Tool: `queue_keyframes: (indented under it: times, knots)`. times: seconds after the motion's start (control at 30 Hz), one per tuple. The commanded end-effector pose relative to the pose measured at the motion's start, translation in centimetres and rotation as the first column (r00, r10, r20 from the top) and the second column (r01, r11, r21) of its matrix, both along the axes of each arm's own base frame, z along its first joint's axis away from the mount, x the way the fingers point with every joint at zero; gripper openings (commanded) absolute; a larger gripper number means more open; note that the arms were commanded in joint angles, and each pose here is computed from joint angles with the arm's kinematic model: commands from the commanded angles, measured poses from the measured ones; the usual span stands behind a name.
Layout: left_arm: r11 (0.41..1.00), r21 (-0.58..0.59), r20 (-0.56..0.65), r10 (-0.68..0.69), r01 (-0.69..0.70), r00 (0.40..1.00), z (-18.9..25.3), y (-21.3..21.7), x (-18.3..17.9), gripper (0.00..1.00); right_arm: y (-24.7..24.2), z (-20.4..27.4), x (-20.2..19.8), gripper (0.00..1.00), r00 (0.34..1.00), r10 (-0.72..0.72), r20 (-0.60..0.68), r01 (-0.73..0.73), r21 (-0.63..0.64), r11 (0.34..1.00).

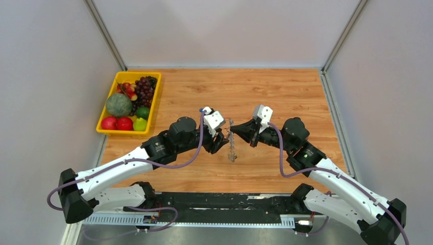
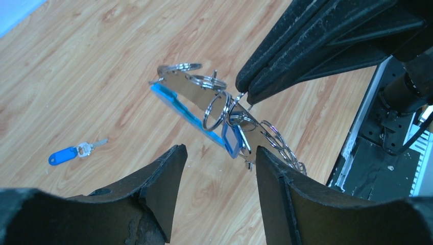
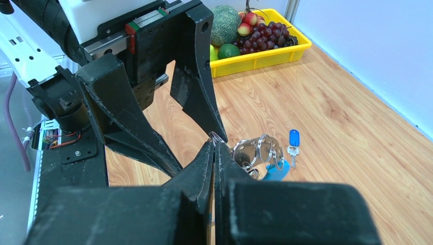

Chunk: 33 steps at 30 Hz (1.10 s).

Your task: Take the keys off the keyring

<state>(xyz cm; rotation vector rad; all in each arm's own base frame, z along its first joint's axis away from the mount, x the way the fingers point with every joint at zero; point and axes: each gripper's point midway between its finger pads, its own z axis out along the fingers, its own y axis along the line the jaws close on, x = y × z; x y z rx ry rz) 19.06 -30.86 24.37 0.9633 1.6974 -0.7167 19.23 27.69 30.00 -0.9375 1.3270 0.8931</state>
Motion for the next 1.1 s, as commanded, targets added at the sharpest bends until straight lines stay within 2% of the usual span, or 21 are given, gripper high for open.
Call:
queue_keyframes:
  times: [0.0,0.13,0.37,0.57,0.63,0.7,0.73,0.8,0.93,1.07]
  knots:
    - [0.999,-0.044,0.046,0.018,-0.016,0.999,1.3,-0.8,0.9,0.61,-0.2,4.9,-0.5,0.00,0.997,0.000,0.081,-0.009,0.103,0.995]
    - [0.998,-0.043,0.053,0.040,-0.037,0.998,1.4,-1.0,1.5,0.57,-0.1,5.0,-0.5,0.00,0.997,0.004,0.079,-0.013,0.107,0.994]
    - [0.997,-0.059,0.059,0.042,-0.039,0.997,1.8,-1.3,1.7,0.43,-0.1,5.1,-0.7,0.00,0.997,0.010,0.077,-0.019,0.110,0.994]
    - [0.996,-0.084,0.065,0.021,-0.016,0.998,2.1,-1.8,1.5,0.47,0.0,5.0,-0.7,0.00,0.997,0.018,0.072,-0.026,0.111,0.993]
    - [0.997,-0.082,0.063,0.018,-0.013,0.998,2.0,-1.9,1.5,0.41,0.0,4.9,-0.7,0.00,0.997,0.018,0.070,-0.026,0.112,0.993]
    - [0.996,-0.084,0.065,0.013,-0.008,0.998,2.1,-2.0,1.5,0.29,-0.1,4.9,-0.6,0.00,0.998,0.011,0.067,-0.018,0.113,0.993]
    - [0.996,-0.085,0.065,0.016,-0.010,0.998,2.2,-2.0,1.5,0.19,-0.1,4.8,-0.5,0.00,0.998,0.003,0.064,-0.010,0.113,0.994]
    - [0.997,-0.072,0.059,0.024,-0.020,0.998,2.0,-1.8,1.6,0.09,-0.4,4.8,-0.3,0.00,0.998,-0.019,0.060,0.012,0.118,0.993]
    - [0.999,-0.039,0.033,0.025,-0.023,0.999,1.6,-1.4,1.3,0.00,-1.0,4.4,0.4,0.00,0.996,-0.077,0.041,0.071,0.127,0.989]
    - [0.999,-0.024,0.006,0.027,-0.026,1.000,1.3,-0.9,0.9,0.00,-1.5,3.9,0.8,0.00,0.993,-0.113,0.034,0.107,0.137,0.985]
